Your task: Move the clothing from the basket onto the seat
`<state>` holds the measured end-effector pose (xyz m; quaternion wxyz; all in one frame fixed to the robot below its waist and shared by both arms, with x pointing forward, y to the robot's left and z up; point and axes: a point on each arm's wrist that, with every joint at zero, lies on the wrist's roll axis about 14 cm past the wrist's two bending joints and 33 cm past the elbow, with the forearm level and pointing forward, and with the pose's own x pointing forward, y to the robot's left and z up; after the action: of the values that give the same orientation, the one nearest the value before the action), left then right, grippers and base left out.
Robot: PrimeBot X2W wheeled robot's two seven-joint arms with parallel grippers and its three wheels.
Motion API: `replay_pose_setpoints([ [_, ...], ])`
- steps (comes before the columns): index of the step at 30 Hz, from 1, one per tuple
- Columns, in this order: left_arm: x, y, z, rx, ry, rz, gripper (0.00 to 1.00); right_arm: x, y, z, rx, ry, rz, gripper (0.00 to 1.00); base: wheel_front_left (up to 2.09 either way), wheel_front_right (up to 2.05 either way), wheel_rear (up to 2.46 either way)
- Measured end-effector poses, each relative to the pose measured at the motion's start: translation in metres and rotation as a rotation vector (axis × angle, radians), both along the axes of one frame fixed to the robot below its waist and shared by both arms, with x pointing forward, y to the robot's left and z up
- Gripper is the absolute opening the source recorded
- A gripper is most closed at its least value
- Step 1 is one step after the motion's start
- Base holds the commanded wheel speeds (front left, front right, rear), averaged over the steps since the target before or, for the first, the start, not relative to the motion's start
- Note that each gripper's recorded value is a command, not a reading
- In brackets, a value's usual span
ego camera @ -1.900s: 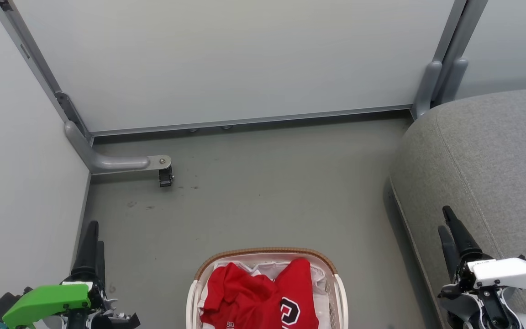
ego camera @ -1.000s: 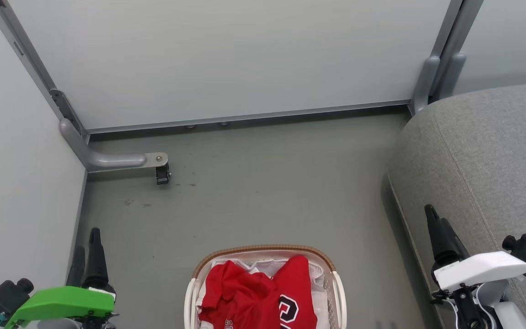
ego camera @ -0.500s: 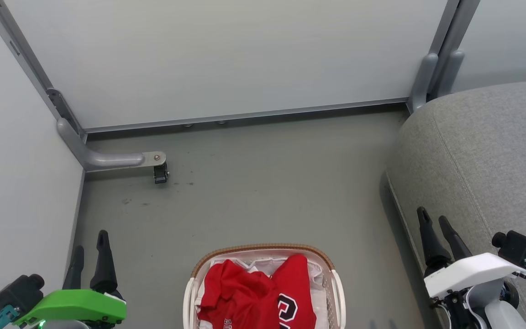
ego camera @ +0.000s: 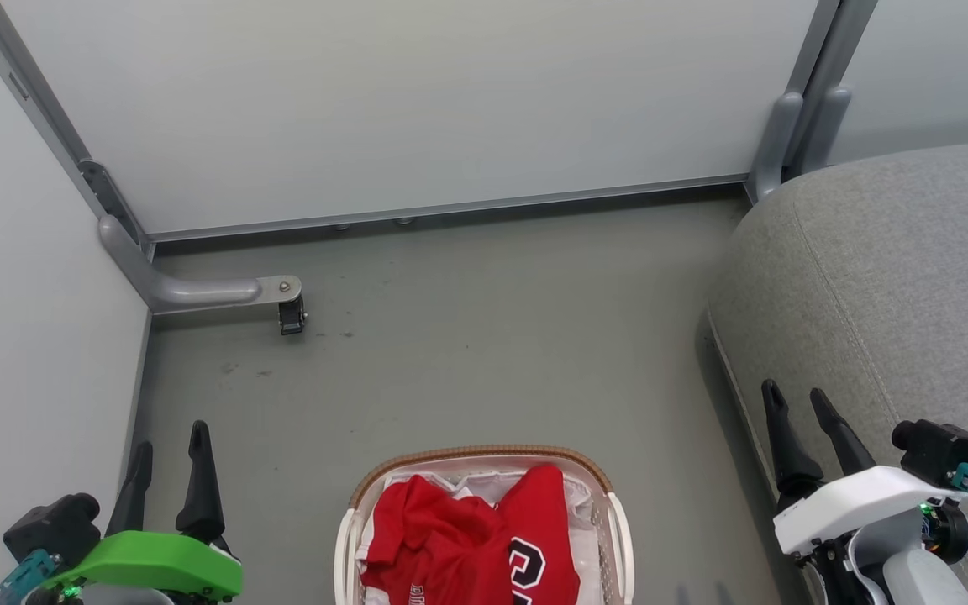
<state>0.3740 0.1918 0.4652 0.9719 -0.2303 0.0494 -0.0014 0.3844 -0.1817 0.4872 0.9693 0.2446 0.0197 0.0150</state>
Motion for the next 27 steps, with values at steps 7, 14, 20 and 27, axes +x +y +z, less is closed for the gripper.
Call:
replay_pose_setpoints([
  [7,-0.0008,-0.0025,-0.0023,0.063,0.000,-0.019,1.00,0.0029,0.0017,0.0028,-0.079,-0.018,0.015,1.00,0.00,0.00,0.00],
  [14,-0.0034,-0.0054,-0.0054,0.136,0.000,-0.044,1.00,0.0017,0.0059,-0.0024,-0.152,-0.011,0.039,1.00,0.00,0.00,0.00],
  [20,-0.0053,-0.0063,-0.0080,0.190,0.001,-0.057,1.00,0.0014,0.0086,-0.0044,-0.204,-0.015,0.053,1.00,0.00,0.00,0.00],
  [27,-0.0058,-0.0091,-0.0083,0.244,-0.010,-0.075,1.00,-0.0001,0.0090,-0.0069,-0.261,-0.016,0.060,1.00,0.00,0.00,0.00],
])
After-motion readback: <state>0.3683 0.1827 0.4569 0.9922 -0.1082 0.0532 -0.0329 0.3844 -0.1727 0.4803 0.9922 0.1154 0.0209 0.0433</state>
